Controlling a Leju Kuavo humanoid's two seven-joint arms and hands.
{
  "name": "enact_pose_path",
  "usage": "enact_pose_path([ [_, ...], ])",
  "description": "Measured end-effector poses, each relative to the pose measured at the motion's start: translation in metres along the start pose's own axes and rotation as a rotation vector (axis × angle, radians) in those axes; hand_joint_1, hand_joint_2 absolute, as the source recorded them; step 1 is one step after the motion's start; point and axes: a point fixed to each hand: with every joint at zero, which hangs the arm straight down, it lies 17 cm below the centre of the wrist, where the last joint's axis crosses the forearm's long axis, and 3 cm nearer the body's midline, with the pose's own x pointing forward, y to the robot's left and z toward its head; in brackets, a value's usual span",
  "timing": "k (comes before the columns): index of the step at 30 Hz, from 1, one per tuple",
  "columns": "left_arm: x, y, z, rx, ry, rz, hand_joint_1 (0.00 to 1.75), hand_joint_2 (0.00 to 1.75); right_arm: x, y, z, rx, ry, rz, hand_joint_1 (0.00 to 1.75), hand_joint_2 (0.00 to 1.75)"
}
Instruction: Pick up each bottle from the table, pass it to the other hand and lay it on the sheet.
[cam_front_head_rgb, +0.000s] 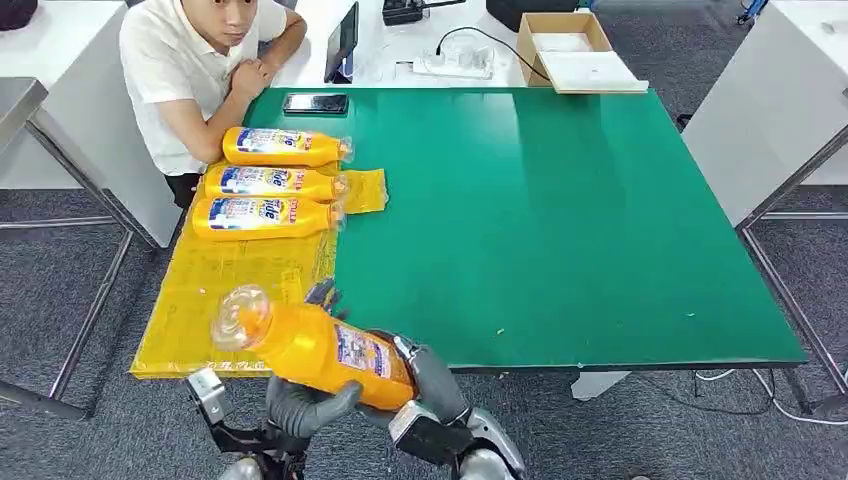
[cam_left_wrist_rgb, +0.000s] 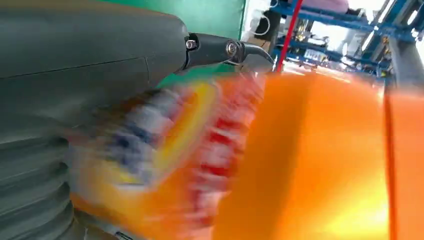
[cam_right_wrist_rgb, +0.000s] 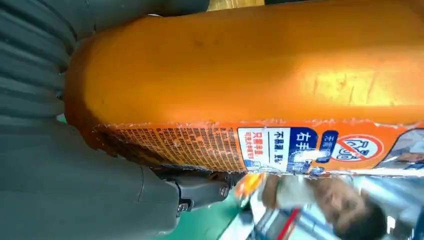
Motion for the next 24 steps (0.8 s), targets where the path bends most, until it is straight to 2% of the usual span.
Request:
enact_pose_path([
  [7, -0.012, -0.002, 0.005, -0.031, 0.046, 0.062, 0.00, 1.75, -0.011, 0.010, -0.001, 0.083, 0.016, 0.044, 1.75, 1.75],
  [21, -0.030, 0.003, 0.014, -0.043, 0.102, 0.034, 0.00, 1.75, -0.037, 0.020, 0.001, 0.174, 0.080, 0.099, 1.75, 1.75],
  [22, -0.032, 0.003, 0.015, -0.042, 0.106, 0.034, 1.75, 1.75, -0.038, 0.021, 0.002, 0.179, 0.083, 0.102, 1.75, 1.75],
  [24, -0.033, 0.003, 0.015, -0.045, 0.111, 0.036, 1.75, 1.75, -0.039, 0.022, 0.002, 0.184, 0.086, 0.105, 1.75, 1.75],
])
